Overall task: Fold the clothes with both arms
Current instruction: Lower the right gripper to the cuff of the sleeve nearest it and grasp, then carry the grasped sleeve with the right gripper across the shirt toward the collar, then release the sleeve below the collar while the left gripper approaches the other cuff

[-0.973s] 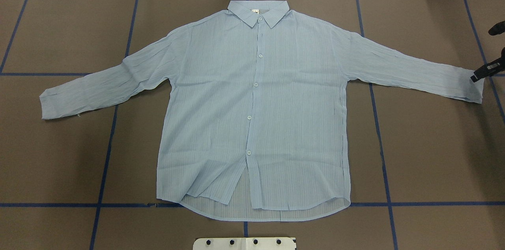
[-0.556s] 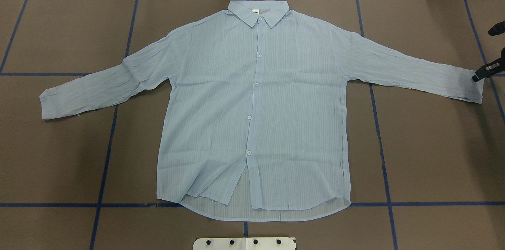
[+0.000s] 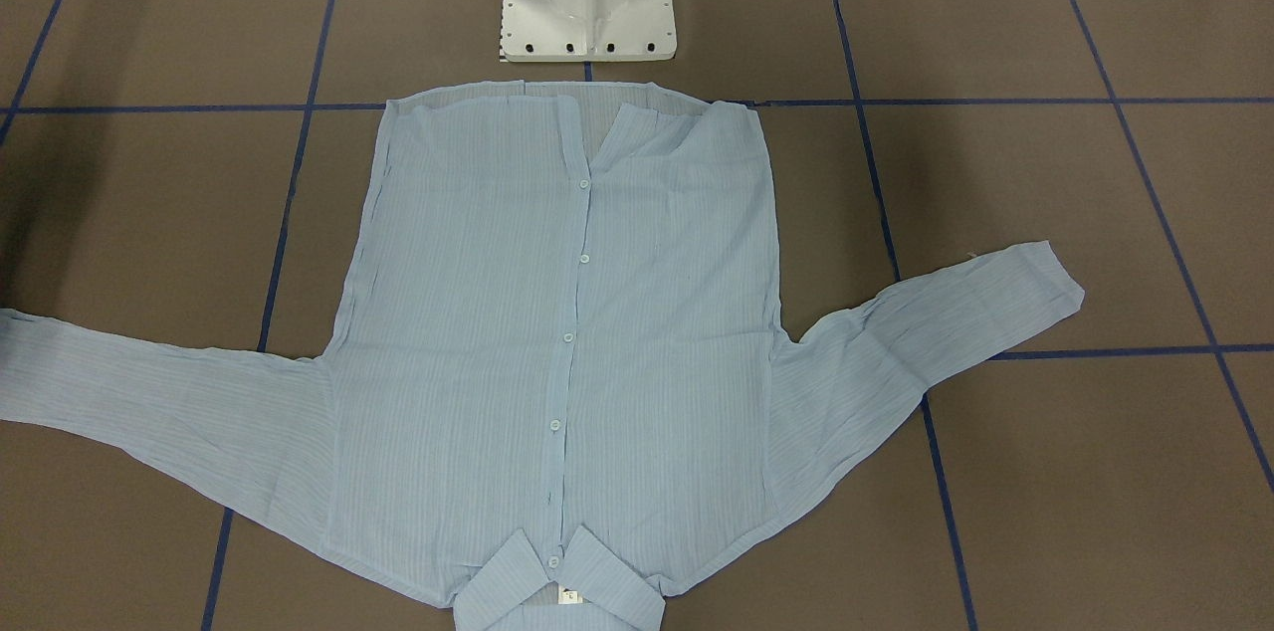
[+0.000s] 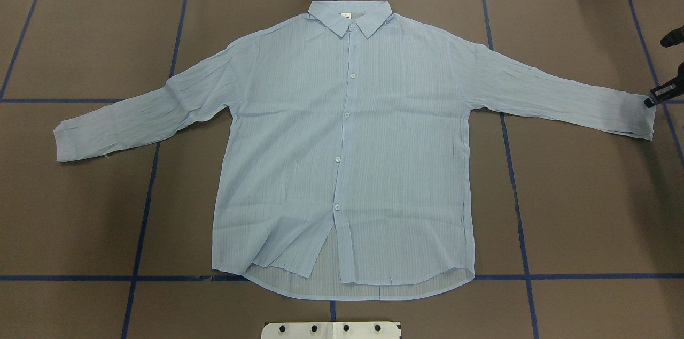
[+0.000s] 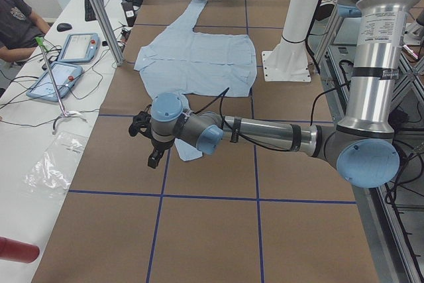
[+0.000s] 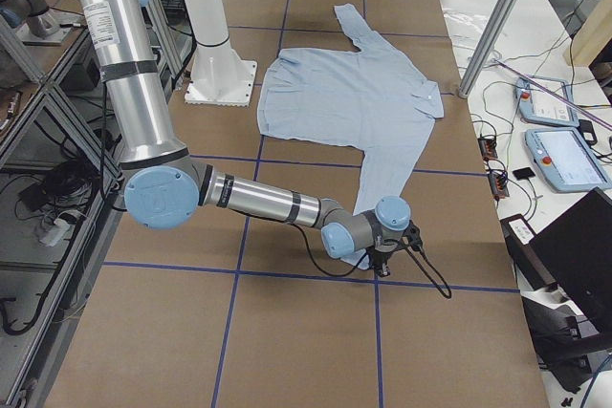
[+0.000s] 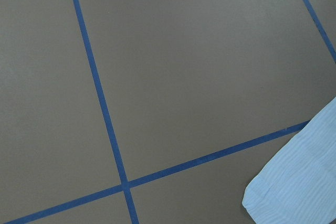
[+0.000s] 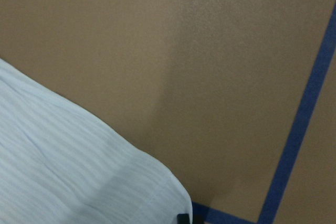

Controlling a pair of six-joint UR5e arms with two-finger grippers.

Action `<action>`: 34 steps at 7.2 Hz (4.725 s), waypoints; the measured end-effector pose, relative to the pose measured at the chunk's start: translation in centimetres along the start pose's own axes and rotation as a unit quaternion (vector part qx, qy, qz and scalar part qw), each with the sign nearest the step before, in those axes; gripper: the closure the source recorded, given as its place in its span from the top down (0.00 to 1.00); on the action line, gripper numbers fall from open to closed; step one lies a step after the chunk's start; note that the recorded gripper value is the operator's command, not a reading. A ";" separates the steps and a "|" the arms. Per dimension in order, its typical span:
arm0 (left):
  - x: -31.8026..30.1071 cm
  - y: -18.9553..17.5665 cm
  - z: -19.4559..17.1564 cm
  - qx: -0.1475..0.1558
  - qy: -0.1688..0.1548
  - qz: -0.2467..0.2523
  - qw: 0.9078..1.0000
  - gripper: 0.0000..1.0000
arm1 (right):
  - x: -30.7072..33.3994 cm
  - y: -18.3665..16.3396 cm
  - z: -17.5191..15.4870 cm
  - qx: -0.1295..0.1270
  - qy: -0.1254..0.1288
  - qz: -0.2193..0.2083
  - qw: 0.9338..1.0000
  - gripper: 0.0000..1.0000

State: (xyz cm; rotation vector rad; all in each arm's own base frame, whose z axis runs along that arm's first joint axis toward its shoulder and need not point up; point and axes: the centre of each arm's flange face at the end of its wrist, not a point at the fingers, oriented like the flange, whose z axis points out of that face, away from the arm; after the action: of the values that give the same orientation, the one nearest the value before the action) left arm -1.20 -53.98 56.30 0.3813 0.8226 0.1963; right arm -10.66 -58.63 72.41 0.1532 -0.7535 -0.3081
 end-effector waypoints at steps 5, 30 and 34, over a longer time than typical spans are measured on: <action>-0.2 0.0 0.1 -0.002 -0.001 -0.003 1.000 1.00 | -2.4 -1.3 -5.7 0.050 -0.053 0.000 0.997 0.00; -4.0 2.0 3.2 -0.008 -0.007 -0.012 1.000 1.00 | -70.7 -30.4 -10.7 0.147 -0.090 0.118 0.978 0.99; -4.2 1.9 3.0 -0.006 -0.008 -0.016 1.000 1.00 | -72.9 -30.3 -9.8 0.187 -0.088 0.106 0.973 1.00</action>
State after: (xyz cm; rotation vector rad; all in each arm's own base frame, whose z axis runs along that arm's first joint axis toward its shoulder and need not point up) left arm -1.82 -54.32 61.71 0.3583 0.8119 0.1682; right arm -60.62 -63.01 10.66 0.4027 -0.9910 0.0274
